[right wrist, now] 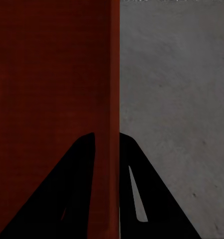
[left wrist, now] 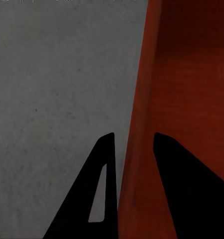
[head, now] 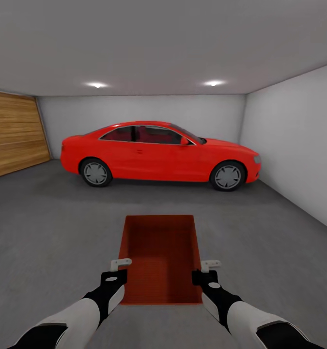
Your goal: Move the two storage containers from the living room to the garage. In the garage, place one container on the floor and stack the other container on top of it (either order is fine).
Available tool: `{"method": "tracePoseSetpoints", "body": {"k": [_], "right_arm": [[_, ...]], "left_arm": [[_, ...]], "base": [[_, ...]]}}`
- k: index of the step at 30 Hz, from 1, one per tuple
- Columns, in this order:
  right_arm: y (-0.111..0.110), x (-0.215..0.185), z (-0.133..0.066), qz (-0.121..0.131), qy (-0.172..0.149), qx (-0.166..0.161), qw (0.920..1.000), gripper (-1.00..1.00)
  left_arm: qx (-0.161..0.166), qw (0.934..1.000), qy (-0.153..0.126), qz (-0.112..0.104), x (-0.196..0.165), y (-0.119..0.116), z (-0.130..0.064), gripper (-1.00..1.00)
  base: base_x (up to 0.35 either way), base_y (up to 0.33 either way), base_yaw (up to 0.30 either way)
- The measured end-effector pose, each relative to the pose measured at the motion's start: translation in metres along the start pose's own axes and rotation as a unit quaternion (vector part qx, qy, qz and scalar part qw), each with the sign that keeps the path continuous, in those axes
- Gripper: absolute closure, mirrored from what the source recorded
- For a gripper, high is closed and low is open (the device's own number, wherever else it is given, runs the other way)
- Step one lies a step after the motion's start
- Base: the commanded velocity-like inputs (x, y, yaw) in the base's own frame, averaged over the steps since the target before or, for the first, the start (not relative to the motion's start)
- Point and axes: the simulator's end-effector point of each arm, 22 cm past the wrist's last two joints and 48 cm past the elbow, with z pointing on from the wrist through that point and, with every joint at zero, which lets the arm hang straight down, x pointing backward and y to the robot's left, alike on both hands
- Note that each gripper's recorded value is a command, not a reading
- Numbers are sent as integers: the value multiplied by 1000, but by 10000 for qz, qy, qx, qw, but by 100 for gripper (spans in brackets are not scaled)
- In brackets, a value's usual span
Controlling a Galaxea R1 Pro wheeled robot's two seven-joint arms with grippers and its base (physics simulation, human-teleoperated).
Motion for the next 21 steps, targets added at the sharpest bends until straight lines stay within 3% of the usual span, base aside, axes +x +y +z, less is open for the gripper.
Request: {"method": "tracePoseSetpoints", "body": {"k": [21], "right_arm": [[0, 0, 0, -4, 3, -1, 10000, 100]], "left_arm": [[-1, 10000, 3, -3, 0, 0, 0, 100]], "base": [[321, 0, 0]]}}
